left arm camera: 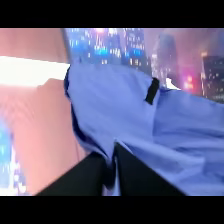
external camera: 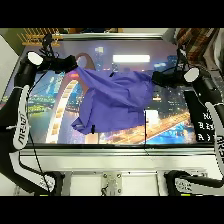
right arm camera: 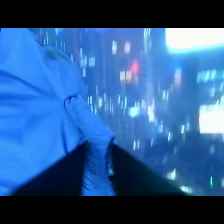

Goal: Fold the clothes and pants, and hang the long-sleeved shirts on hangers.

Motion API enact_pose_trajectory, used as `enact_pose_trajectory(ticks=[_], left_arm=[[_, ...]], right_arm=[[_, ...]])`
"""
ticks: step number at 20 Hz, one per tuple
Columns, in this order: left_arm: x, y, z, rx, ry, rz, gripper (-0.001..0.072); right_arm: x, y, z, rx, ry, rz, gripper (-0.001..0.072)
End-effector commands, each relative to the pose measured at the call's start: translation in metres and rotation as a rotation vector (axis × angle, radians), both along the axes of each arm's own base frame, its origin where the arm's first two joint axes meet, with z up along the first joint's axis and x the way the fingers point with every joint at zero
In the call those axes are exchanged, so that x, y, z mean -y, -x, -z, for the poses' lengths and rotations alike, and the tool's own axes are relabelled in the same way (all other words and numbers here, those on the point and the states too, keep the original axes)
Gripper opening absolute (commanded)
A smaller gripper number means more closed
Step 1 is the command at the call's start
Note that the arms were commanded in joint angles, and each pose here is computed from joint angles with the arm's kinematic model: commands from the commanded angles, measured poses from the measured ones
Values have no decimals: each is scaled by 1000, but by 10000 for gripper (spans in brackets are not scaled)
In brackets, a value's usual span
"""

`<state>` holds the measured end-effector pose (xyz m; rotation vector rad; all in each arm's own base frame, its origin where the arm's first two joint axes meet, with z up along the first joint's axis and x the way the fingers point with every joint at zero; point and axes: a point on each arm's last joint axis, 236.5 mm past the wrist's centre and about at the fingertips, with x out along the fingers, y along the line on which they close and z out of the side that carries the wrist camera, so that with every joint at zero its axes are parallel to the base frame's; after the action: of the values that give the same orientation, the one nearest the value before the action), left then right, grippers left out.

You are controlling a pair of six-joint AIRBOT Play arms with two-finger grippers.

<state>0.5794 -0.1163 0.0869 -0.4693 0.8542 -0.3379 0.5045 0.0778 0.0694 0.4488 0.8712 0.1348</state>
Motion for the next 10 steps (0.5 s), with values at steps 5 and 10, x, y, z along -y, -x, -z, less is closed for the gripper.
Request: enact_pose_trajectory(ticks=[5,10], left_arm=[[-31,-9,-62,61,4,-15,681],[-91,80,-44,-85,-203,-74,681]], right_arm=[[39,-31,-85,293,8,126,703],[39,32,-136,323,114,-4,703]])
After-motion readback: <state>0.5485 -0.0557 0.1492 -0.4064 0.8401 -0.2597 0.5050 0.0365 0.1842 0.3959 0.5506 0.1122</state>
